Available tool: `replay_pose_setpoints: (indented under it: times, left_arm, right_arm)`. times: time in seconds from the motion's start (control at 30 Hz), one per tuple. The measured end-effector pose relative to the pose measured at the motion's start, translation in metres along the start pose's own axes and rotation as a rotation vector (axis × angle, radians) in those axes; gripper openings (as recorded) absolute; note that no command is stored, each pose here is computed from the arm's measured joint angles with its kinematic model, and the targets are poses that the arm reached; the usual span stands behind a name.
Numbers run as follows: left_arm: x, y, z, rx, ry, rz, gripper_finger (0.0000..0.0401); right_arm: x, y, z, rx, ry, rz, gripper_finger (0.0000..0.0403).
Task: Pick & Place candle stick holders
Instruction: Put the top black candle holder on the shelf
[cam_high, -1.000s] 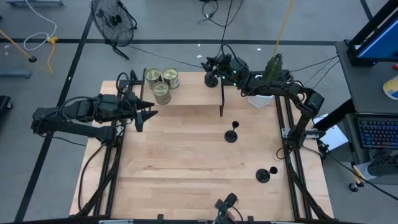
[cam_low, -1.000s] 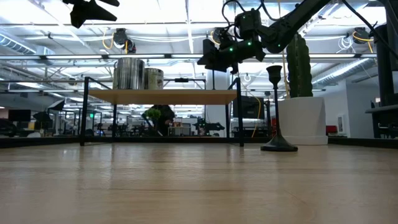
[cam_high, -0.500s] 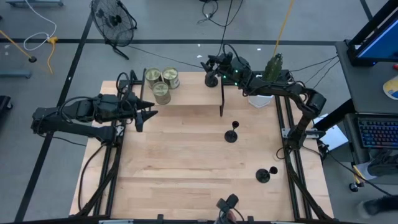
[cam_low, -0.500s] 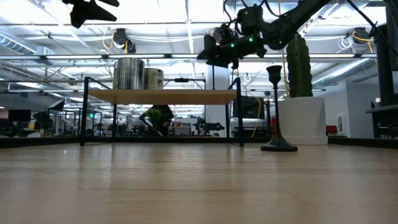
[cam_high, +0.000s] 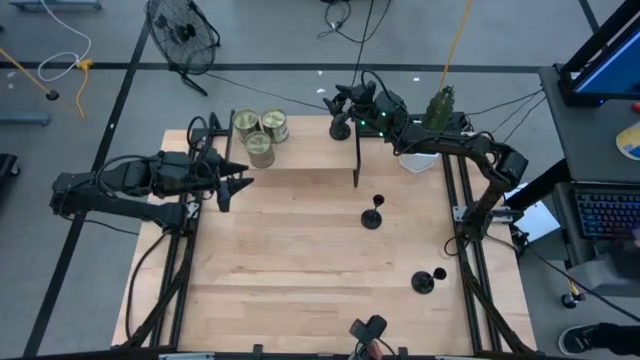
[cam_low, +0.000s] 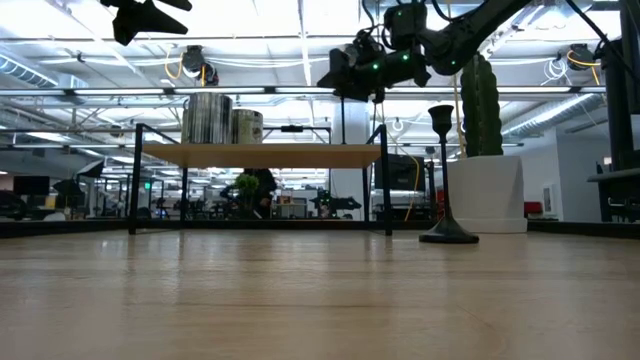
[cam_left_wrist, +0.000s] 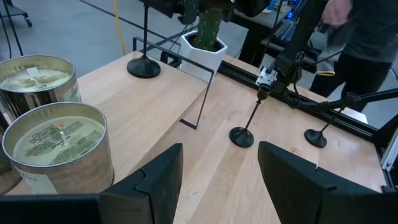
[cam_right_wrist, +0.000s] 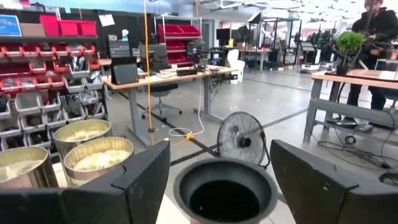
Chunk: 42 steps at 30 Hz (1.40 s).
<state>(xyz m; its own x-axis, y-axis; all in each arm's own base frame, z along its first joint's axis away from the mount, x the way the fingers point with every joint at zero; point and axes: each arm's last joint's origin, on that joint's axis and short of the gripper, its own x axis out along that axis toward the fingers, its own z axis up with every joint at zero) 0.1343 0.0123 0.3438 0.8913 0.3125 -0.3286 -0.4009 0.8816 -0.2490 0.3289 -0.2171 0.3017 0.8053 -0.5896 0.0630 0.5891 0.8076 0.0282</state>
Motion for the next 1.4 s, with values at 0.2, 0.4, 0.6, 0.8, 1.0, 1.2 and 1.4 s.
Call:
replay_pose_setpoints:
  times: [0.2,0.4,0.6,0.8,1.0,1.2,1.4]
  left_arm:
    - [0.000,0.000,0.000,0.000,0.001,0.000,0.0216]
    - [0.000,0.000,0.000,0.000,0.001,0.000,0.0216]
    - [0.000,0.000,0.000,0.000,0.001,0.000,0.0216]
    - [0.000,0.000,0.000,0.000,0.001,0.000,0.0216]
    - [0.000,0.000,0.000,0.000,0.000,0.000,0.0216]
    - [0.000,0.000,0.000,0.002,0.001,0.000,0.0216]
    - [0.000,0.000,0.000,0.001,0.001,0.000,0.0216]
  right_arm:
    - [0.000,0.000,0.002,0.014,-0.027,0.002,0.0273]
    - [-0.001,0.000,0.010,0.020,-0.098,0.004,0.0276]
    - [-0.011,0.000,0.031,0.002,-0.158,0.005,0.0277]
    - [-0.032,0.008,0.064,-0.030,-0.240,0.027,0.0275]
    - [-0.058,0.032,0.088,-0.120,-0.234,0.091,0.0271]
    - [-0.088,0.053,0.100,-0.167,-0.116,0.175,0.0271]
    - [-0.119,0.064,0.103,-0.139,0.056,0.251,0.0265]
